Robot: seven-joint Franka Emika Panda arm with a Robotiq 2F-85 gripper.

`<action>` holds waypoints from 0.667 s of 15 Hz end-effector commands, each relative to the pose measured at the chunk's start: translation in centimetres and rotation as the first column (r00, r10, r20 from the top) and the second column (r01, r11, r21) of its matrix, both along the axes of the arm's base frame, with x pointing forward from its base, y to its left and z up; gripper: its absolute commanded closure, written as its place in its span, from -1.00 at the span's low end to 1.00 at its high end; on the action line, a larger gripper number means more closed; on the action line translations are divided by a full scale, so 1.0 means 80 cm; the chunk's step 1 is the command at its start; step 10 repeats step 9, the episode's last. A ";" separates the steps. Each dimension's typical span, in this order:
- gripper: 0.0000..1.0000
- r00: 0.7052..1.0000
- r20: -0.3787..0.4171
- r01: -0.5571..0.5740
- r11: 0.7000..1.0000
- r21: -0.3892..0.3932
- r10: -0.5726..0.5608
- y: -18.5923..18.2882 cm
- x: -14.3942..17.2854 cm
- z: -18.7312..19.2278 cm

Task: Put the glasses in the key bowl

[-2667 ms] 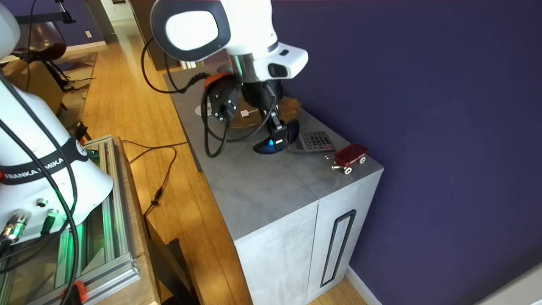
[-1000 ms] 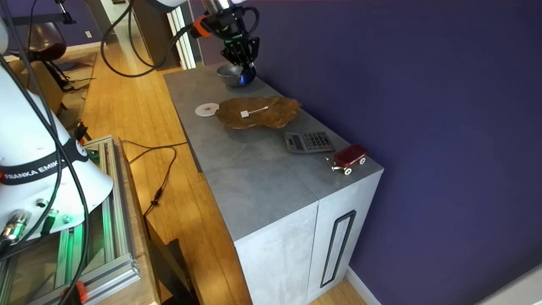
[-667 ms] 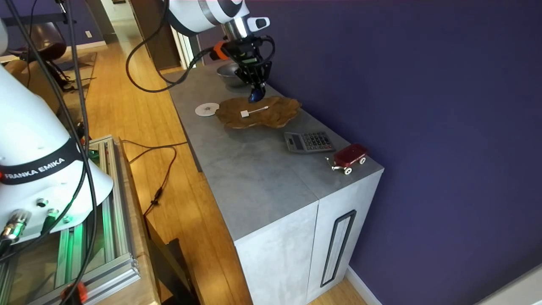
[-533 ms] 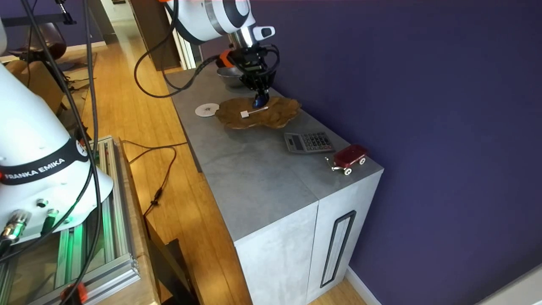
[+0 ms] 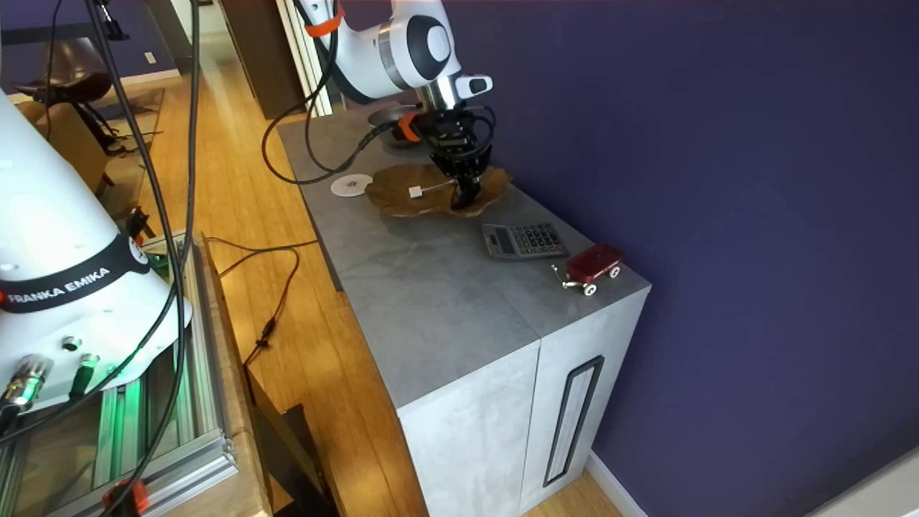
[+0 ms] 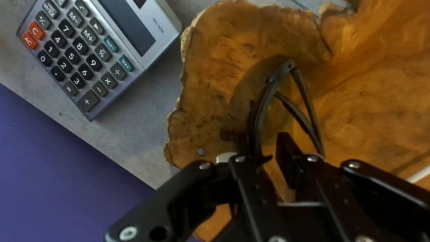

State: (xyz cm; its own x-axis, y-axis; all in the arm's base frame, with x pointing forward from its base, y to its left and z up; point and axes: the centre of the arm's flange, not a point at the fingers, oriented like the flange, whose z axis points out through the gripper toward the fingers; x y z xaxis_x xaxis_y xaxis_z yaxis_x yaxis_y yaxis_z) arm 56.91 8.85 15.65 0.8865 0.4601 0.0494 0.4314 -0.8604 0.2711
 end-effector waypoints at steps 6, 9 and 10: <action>-0.88 0.988 0.147 0.034 0.992 0.118 -0.051 -0.053 -0.075 0.123; -1.00 0.981 0.191 0.014 0.991 0.131 -0.039 -0.047 -0.049 0.114; -1.00 0.981 0.191 0.014 0.991 0.131 -0.039 -0.047 -0.049 0.114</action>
